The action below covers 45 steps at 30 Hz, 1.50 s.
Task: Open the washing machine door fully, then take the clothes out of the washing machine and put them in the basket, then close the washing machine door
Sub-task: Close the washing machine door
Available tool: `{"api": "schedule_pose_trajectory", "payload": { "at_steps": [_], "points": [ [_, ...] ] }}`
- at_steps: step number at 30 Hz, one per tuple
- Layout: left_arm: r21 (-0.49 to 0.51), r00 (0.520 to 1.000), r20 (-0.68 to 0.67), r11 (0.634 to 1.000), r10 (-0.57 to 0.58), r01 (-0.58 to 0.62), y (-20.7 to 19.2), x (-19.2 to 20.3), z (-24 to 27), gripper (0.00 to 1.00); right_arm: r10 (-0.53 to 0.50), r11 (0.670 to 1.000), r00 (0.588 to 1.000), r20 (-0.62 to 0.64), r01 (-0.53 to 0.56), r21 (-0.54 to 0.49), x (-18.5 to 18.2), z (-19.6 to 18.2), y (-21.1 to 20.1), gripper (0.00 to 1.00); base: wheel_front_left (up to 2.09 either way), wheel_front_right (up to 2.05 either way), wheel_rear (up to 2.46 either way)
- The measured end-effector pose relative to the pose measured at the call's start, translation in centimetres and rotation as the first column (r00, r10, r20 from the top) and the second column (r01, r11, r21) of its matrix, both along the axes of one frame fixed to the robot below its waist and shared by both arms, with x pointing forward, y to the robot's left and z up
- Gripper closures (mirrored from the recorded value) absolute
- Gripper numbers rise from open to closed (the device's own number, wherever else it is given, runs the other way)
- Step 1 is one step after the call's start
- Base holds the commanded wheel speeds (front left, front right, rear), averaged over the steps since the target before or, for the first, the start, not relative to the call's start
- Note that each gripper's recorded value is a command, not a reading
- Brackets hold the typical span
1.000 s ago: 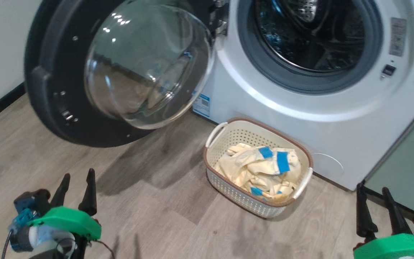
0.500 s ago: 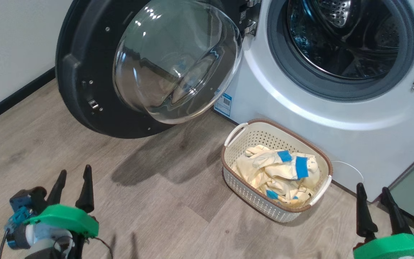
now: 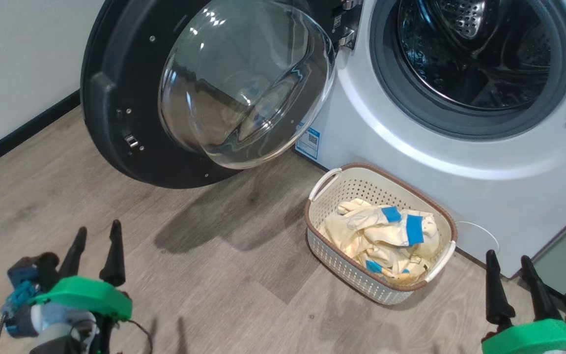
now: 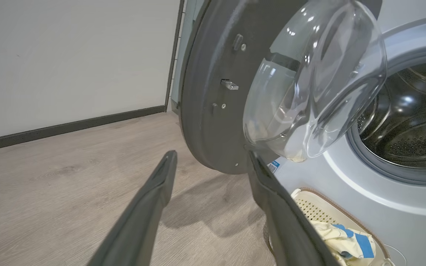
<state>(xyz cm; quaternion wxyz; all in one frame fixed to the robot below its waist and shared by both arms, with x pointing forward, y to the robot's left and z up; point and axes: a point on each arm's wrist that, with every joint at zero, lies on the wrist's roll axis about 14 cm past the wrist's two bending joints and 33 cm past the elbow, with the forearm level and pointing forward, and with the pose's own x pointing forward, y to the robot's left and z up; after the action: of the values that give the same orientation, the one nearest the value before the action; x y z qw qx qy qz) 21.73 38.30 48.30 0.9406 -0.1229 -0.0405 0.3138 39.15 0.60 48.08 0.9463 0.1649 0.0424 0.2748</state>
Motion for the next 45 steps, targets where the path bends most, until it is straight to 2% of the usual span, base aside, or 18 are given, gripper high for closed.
{"api": "schedule_pose_trajectory", "payload": {
  "at_steps": [1, 2, 3, 4, 5, 10, 16, 19, 23, 26, 34, 37, 38, 40, 45],
  "points": [
    [0.0, 1.0, 0.002, 1.0, 0.004, -0.004, 0.1, 0.0, 0.1, 0.0, 0.0, 1.0, 1.0, 0.0, 0.0, 0.0, 0.0, 0.0, 0.0, 0.0, 0.0, 0.0, 0.0],
    [0.0, 1.0, 0.006, 1.0, 0.012, -0.012, 0.3, -0.2, 0.1, 0.06, 0.0, 1.0, 1.0, -0.001, 0.0, 0.0, 0.0, 0.0, 0.0, 0.0, 0.0, 0.0, 0.0],
    [-0.001, 1.0, 0.009, 1.0, 0.019, -0.019, 0.5, -0.3, 0.2, 0.53, 0.0, 1.0, 1.0, -0.002, 0.0, 0.0, 0.0, -0.1, 0.0, 0.0, 0.0, 0.0, 0.0],
    [-0.001, 1.0, 0.012, 1.0, 0.025, -0.025, 0.6, -0.4, 0.3, 0.91, 0.001, 1.0, 1.0, -0.002, -0.001, 0.0, -0.1, -0.1, 0.0, 0.0, 0.0, 0.0, 0.0],
    [-0.006, 0.999, 0.026, 0.999, 0.034, -0.034, 0.8, -0.5, 0.5, 1.0, 0.0, 1.0, 1.0, -0.004, 0.0, 0.0, -0.1, -0.1, 0.0, 0.0, 0.0, 0.0, 0.0],
    [-0.082, 0.983, 0.137, 0.99, 0.126, -0.115, 2.5, -1.6, 1.8, 1.0, -0.006, 1.0, 1.0, -0.011, 0.006, 0.0, -0.1, -0.4, -0.3, 0.0, 0.0, 0.0, 0.0],
    [-0.283, 0.94, 0.262, 0.948, 0.219, -0.143, 4.6, -2.9, 2.5, 1.0, -0.005, 1.0, 1.0, -0.027, 0.005, -0.001, 0.0, -0.9, -0.3, 0.0, 0.0, 0.0, 0.0],
    [-0.39, 0.903, 0.336, 0.912, 0.267, -0.125, 6.8, -3.4, 3.8, 1.0, -0.003, 1.0, 0.999, -0.035, 0.003, -0.001, 0.1, -1.2, -0.2, 0.0, 0.0, 0.0, 0.0],
    [-0.444, 0.864, 0.408, 0.891, 0.293, -0.093, 10.4, -3.3, 6.8, 1.0, -0.004, 1.0, 0.999, -0.044, 0.004, 0.0, 0.4, -1.6, -0.2, 0.0, 0.0, 0.0, 0.0],
    [-0.503, 0.838, 0.447, 0.863, 0.313, -0.054, 12.6, -2.4, 8.4, 1.0, -0.004, 1.0, 0.999, -0.04, 0.004, 0.004, 0.9, -1.6, -0.1, 0.0, 0.0, 0.0, 0.0],
    [-0.647, 0.764, 0.517, 0.761, 0.386, 0.053, 17.1, 0.4, 12.8, 1.0, -0.013, 1.0, 0.999, -0.047, 0.012, -0.01, 1.6, -2.3, -0.9, 0.0, 0.0, 0.0, 0.0],
    [-0.675, 0.766, 0.52, 0.732, 0.379, 0.096, 17.8, 1.8, 14.0, 1.0, -0.016, 1.0, 0.998, -0.053, 0.016, -0.014, 1.7, -2.6, -1.1, 0.0, 0.0, 0.0, 0.0],
    [-0.7, 0.774, 0.509, 0.704, 0.377, 0.118, 18.1, 2.6, 14.4, 1.0, -0.015, 1.0, 0.998, -0.056, 0.014, -0.016, 1.7, -2.7, -1.2, 0.0, 0.0, 0.0, 0.0],
    [-0.723, 0.791, 0.498, 0.674, 0.356, 0.152, 18.1, 3.6, 14.6, 1.0, -0.015, 1.0, 0.998, -0.056, 0.014, -0.02, 2.0, -2.9, -1.3, 0.0, 0.0, 0.0, 0.0],
    [-0.738, 0.829, 0.473, 0.648, 0.3, 0.187, 18.1, 6.0, 15.8, 1.0, -0.025, 0.999, 0.999, -0.037, 0.024, -0.028, 3.0, -2.6, -1.9, 0.0, 0.0, 0.0, 0.0]
  ]
}}
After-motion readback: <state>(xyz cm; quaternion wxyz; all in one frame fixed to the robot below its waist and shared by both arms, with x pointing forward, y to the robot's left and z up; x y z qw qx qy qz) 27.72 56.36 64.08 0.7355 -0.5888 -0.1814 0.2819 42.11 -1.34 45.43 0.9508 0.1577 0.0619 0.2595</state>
